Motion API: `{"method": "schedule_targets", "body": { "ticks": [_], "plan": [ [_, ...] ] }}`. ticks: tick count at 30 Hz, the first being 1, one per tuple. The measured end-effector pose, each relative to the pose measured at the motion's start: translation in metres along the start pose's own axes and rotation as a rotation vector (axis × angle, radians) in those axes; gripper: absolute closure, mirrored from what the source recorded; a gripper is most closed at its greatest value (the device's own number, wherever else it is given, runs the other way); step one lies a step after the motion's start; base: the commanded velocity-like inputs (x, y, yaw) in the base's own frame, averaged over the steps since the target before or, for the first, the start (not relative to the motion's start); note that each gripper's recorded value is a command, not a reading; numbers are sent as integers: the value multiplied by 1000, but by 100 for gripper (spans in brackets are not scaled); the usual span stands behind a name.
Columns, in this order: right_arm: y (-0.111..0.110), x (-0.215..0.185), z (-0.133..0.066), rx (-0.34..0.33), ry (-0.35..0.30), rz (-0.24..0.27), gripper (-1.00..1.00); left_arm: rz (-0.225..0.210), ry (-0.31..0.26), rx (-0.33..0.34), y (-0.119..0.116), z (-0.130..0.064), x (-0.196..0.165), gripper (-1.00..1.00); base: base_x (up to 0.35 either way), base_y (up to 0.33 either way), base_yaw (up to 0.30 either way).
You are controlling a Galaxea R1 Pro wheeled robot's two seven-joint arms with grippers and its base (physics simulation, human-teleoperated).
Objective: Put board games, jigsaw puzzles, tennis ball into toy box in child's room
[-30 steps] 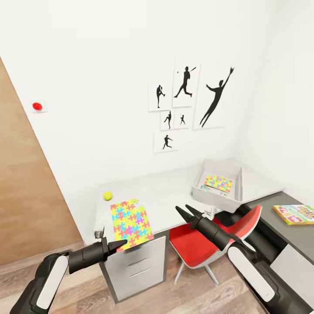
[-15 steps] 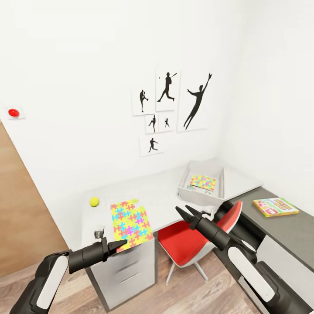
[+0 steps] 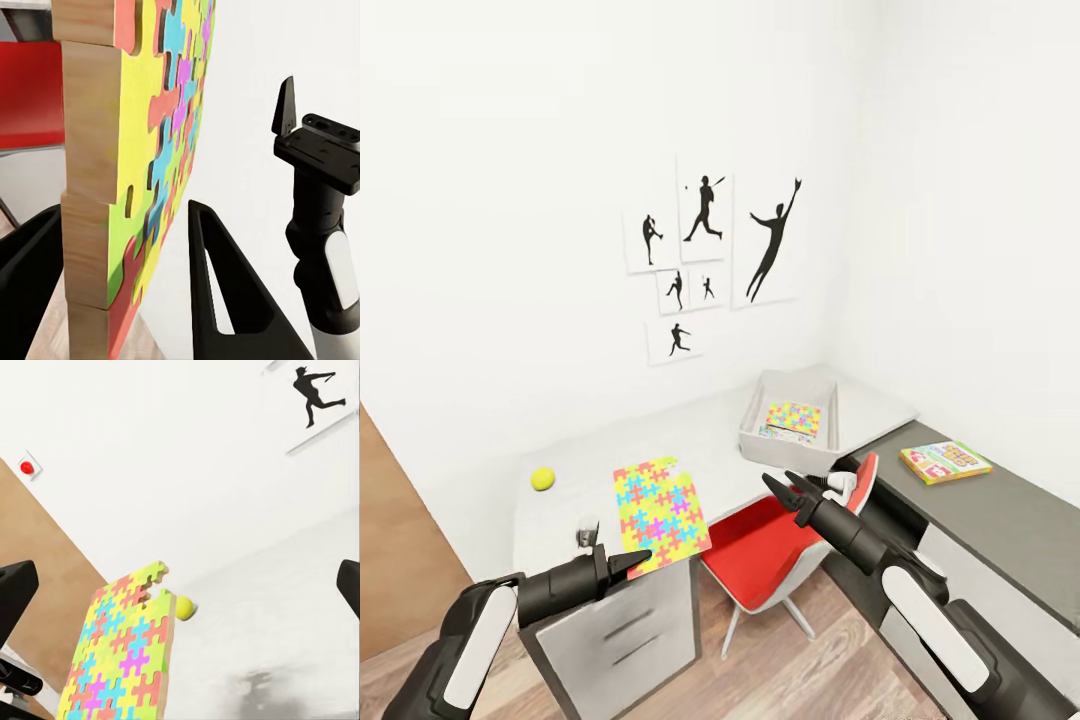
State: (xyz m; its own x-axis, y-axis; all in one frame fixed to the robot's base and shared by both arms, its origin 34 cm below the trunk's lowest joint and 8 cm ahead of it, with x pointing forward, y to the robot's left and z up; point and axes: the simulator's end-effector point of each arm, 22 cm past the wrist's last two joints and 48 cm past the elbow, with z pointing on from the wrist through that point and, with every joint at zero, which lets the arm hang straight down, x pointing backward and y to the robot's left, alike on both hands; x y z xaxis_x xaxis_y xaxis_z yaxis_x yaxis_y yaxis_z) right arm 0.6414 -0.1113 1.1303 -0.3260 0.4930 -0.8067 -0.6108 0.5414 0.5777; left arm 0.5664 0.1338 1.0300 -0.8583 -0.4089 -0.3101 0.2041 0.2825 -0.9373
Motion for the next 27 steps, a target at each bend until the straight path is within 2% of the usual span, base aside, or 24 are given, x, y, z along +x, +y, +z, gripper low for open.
{"method": "schedule_targets", "body": {
  "ticks": [27],
  "plan": [
    [11, -12, -1, -12, -19, -20, -100, 25, -8, 15, -14, -2, -3, 100, 0, 0, -203]
  ]
}}
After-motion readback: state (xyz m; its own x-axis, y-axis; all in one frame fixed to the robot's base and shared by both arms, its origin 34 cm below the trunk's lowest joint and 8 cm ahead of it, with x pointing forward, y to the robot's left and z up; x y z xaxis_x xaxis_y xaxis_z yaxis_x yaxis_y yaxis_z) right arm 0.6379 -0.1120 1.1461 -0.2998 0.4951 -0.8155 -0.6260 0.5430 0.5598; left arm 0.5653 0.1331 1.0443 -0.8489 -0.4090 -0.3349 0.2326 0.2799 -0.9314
